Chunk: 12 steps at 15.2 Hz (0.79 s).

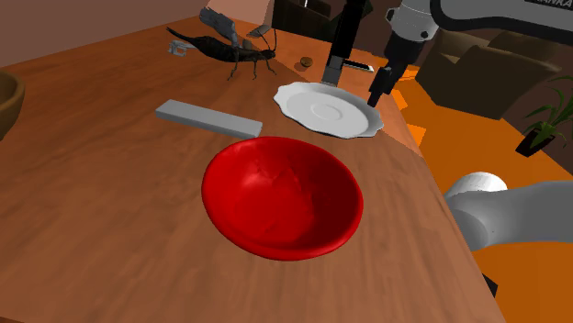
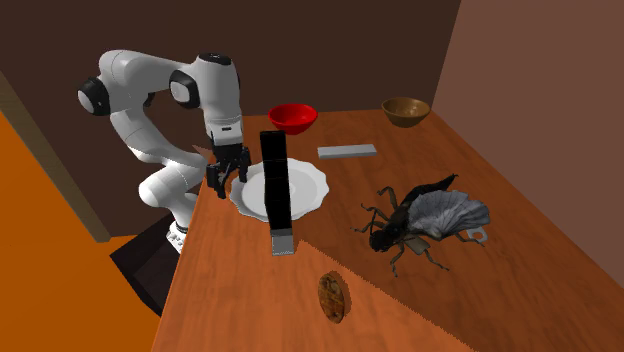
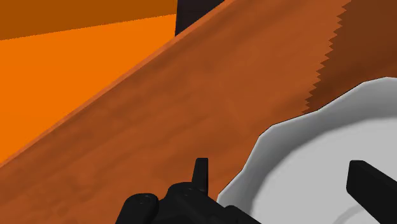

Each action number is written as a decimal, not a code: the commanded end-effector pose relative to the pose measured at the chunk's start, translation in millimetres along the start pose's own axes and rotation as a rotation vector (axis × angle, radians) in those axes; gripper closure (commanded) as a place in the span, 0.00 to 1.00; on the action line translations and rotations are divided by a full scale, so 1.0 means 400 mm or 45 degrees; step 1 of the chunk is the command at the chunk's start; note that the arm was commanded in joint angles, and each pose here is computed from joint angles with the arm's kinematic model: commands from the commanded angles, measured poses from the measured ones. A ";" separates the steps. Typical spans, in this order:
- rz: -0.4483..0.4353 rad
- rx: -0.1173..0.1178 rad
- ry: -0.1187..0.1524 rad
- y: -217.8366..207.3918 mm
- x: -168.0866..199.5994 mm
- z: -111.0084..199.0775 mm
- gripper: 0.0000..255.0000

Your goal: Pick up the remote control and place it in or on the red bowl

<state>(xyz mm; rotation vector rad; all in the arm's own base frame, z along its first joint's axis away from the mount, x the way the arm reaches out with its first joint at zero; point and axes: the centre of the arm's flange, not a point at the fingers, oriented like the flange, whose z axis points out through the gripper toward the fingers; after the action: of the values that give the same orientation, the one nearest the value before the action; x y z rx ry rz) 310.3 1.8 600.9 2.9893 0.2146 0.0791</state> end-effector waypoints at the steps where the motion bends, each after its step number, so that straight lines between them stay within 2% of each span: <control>1: 0.000 0.000 0.000 0.000 0.000 0.000 0.00; 12: -0.146 0.072 -0.009 -0.273 0.215 -0.015 0.00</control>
<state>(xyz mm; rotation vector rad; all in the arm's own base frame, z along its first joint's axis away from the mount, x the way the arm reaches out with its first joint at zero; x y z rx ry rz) 371.3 111.9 594.4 3.0209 0.3766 0.0542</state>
